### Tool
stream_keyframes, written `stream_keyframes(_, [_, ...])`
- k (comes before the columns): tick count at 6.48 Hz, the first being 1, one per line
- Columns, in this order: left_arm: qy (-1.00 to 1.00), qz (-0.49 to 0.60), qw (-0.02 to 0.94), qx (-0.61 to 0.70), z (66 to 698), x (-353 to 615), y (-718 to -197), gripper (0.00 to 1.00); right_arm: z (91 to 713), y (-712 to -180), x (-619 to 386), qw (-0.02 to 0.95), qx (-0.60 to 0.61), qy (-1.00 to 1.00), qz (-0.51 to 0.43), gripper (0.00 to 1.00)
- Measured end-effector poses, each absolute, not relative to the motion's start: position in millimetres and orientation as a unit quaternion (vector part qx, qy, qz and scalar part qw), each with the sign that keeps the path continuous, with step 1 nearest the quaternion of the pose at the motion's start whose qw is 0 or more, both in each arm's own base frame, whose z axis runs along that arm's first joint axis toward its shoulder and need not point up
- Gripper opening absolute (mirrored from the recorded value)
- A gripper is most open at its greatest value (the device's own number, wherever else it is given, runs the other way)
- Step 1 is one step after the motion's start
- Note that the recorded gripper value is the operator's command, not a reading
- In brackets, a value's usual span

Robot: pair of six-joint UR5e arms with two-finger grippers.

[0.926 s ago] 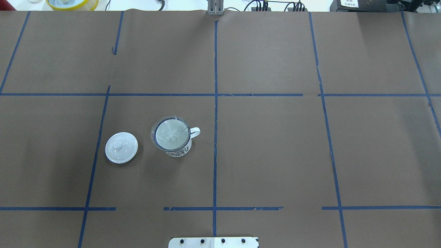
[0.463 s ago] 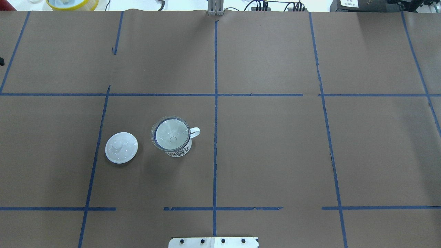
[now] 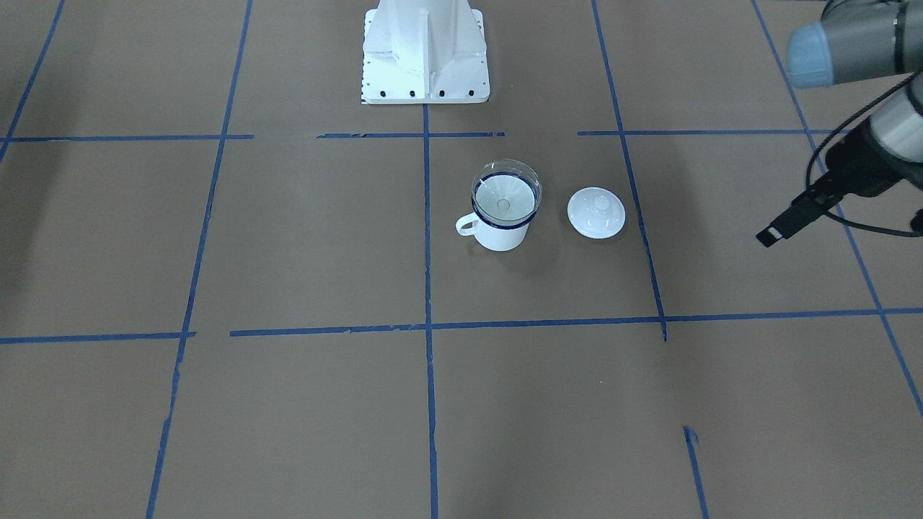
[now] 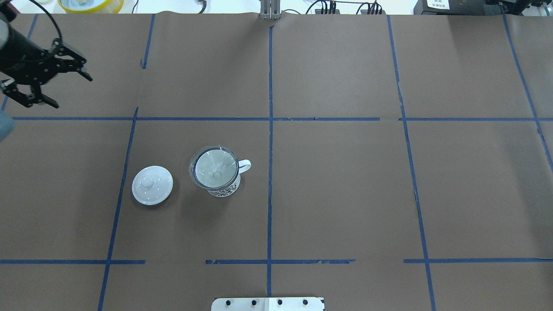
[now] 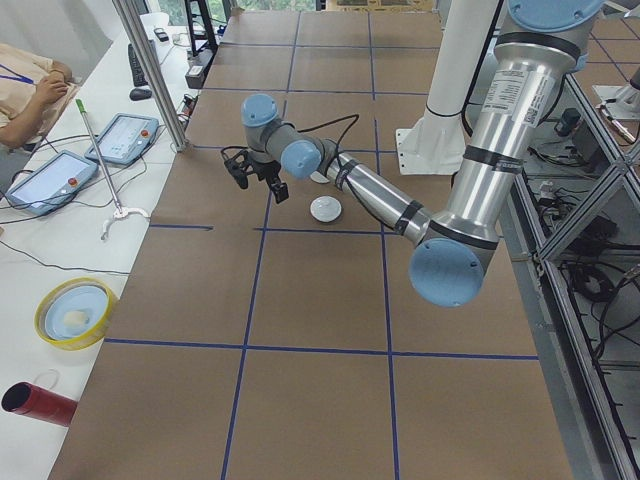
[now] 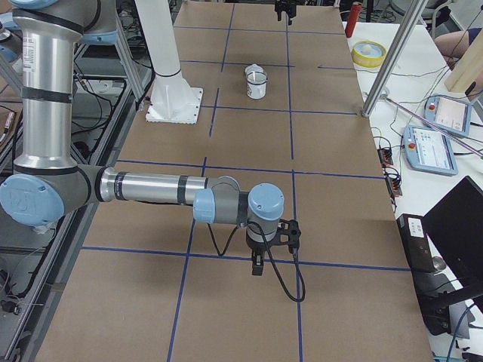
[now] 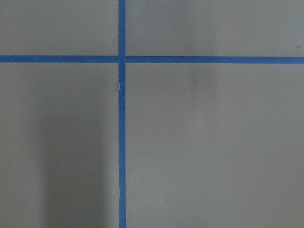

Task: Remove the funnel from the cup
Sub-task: 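Move the left gripper down over the mug and grasp the glass funnel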

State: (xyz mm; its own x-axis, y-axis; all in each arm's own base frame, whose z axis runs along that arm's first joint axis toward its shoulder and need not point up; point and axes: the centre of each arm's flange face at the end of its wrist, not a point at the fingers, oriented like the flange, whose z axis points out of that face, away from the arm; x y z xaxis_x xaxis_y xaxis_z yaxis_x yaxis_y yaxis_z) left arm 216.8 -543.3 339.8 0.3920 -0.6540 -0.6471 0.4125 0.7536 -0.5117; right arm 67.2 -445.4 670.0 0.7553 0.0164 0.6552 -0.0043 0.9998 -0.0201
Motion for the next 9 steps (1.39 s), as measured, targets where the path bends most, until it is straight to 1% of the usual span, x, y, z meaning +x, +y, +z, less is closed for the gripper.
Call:
stream_keyframes(2, [0.425,-0.386,0.798,-0.183,275.3,287.6,-531.5,0.99,670.0,-445.4,67.2,0.937,-0.009,-0.35,0.006,1.0])
stream_keyframes(4, [0.383,-0.424,0.795,-0.204,222.0,357.5,-513.5,0.99,670.1,-445.4,67.1,0.937,-0.009,-0.35,0.006,1.0])
stream_keyframes(7, [0.332,-0.433,0.81,-0.214,192.5,447.3,-486.5,0.95,670.1,-445.4,67.2,0.937,-0.009,-0.35,0.006,1.0])
stream_keyframes(9, [0.324,-0.432,0.818,-0.2,183.4,474.7,-481.7,0.9,670.0,-445.4,67.2,0.937,-0.009,-0.35,0.006,1.0])
